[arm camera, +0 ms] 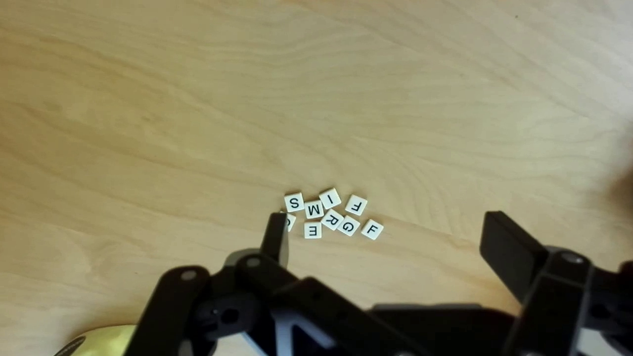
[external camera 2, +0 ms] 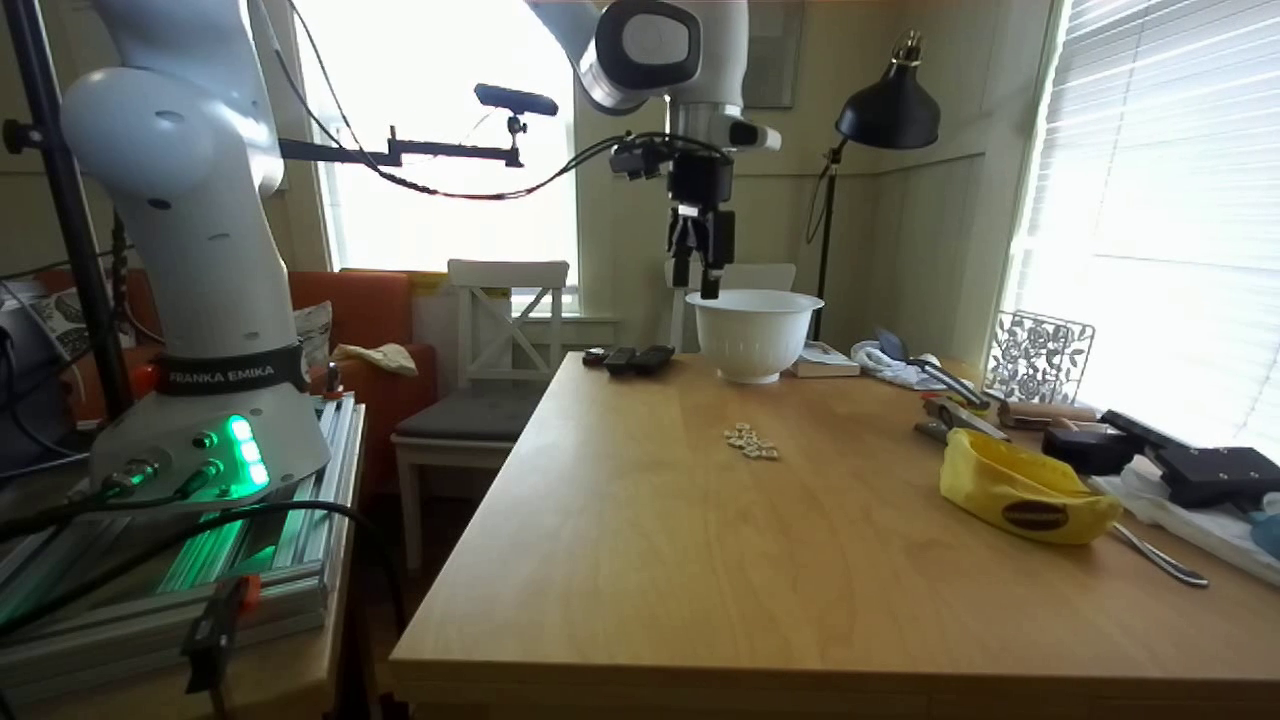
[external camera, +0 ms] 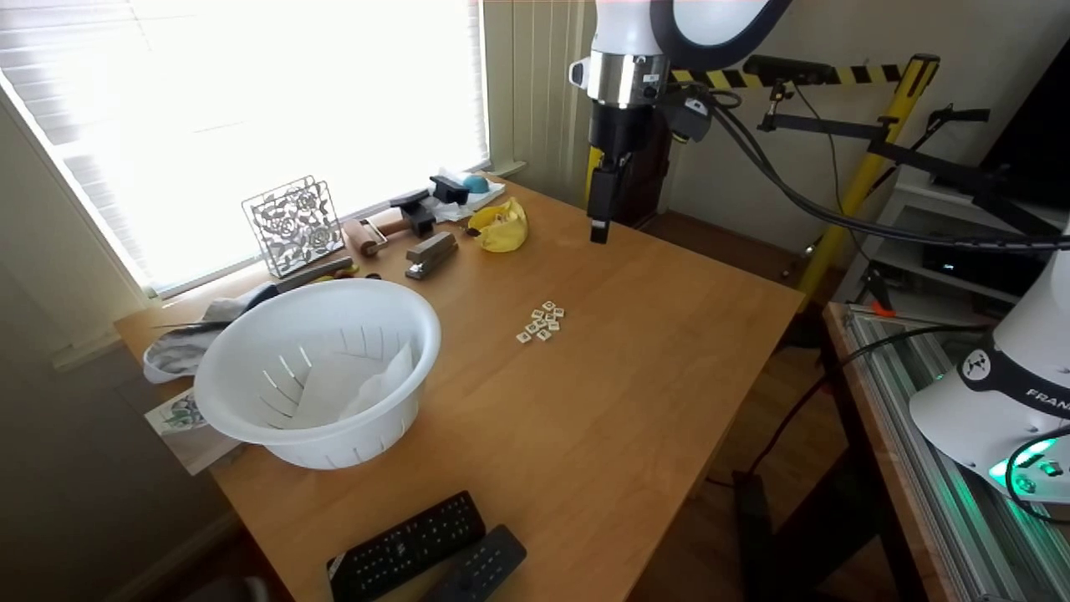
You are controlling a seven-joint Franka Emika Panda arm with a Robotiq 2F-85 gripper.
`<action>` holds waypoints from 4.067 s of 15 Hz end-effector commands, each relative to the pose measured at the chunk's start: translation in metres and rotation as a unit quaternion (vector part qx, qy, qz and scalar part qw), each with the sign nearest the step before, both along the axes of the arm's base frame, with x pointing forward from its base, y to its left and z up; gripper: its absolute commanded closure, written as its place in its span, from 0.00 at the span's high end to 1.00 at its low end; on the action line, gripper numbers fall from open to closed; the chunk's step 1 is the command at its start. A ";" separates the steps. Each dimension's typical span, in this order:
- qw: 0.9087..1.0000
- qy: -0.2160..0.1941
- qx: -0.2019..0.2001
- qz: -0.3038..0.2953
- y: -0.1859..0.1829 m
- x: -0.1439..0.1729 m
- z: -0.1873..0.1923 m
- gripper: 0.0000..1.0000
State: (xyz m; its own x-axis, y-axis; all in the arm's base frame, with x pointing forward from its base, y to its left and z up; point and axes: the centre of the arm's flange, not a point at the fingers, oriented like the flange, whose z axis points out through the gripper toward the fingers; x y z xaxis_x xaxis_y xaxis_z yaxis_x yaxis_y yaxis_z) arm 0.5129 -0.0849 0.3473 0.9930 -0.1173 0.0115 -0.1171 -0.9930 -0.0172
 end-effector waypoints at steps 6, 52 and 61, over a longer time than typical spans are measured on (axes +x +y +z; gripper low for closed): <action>1.000 0.014 0.024 0.002 0.000 0.044 -0.060 1.00; 0.999 -0.034 -0.037 -0.004 0.019 0.095 -0.188 0.00; 1.000 -0.016 -0.019 -0.004 0.033 0.101 -0.189 0.00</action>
State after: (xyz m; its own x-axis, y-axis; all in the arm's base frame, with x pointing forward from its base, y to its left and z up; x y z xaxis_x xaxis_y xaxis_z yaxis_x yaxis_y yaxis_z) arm 0.6082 -0.0526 0.1625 0.9900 -0.1222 0.0706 -0.1247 -0.9916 0.0332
